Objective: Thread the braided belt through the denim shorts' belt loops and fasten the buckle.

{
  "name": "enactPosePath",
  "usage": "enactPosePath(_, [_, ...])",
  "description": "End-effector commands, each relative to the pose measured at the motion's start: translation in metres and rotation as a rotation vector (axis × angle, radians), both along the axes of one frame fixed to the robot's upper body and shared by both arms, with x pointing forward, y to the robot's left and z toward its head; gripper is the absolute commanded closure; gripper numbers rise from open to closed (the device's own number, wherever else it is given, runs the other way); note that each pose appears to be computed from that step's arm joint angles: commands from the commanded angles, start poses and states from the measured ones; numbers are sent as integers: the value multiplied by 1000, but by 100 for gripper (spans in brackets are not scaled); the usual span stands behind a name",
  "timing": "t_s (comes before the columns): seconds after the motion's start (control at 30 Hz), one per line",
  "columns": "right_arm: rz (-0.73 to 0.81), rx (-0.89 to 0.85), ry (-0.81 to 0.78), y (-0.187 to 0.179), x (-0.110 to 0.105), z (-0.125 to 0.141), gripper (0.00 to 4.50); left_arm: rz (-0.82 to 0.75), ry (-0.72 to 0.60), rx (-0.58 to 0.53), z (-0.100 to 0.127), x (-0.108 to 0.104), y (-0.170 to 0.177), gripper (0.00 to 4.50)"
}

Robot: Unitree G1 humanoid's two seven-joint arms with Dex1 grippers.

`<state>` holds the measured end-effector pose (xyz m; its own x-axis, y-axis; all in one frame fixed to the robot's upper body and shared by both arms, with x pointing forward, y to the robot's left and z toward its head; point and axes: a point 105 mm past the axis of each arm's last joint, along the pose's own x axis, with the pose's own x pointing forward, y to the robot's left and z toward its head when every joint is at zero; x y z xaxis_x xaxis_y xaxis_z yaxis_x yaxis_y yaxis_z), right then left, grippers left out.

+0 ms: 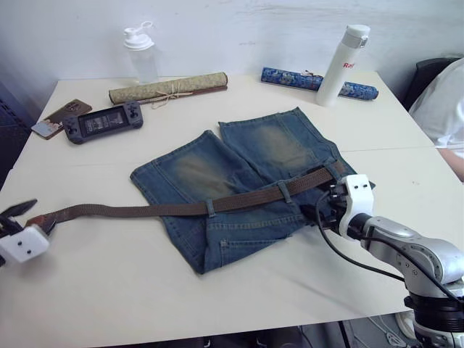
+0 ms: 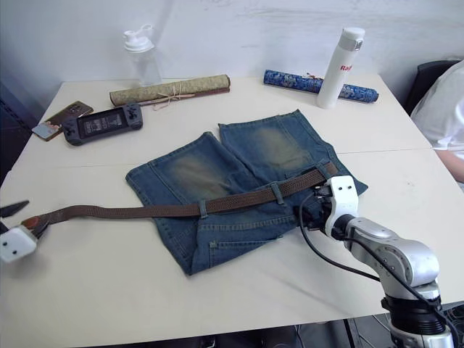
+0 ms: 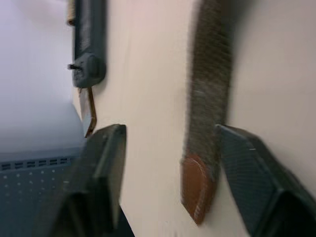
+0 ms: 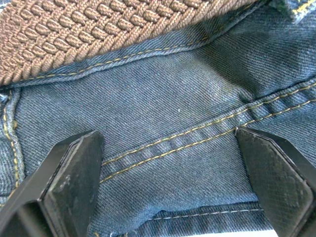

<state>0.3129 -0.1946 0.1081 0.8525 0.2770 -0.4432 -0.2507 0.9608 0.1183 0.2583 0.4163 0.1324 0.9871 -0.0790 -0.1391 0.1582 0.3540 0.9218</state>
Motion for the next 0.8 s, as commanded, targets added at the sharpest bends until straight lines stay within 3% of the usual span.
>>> enactPosePath(0.03, [27,7,32,5,-4,-5,0,-34,-78,-345,41,15,-5,96])
enactPosePath(0.2, [34,18,36,7,-4,-4,0,-230,169,-692,40,18,-50,96])
enactPosePath(0.37, [95,32,16,6,-7,10,0,-463,401,-1069,43,10,-129,96])
enactPosePath(0.43, [137,40,1,4,-12,23,0,-540,568,-1055,24,-5,-164,96])
enactPosePath(0.53, [163,52,-8,1,-17,35,0,-634,716,-1018,8,-26,-204,96])
enactPosePath(0.73, [225,22,-38,-8,-29,55,0,-858,770,-989,14,-45,-272,96])
enactPosePath(0.8, [287,-68,-131,-14,-34,72,0,-910,768,-986,19,-48,-287,96])
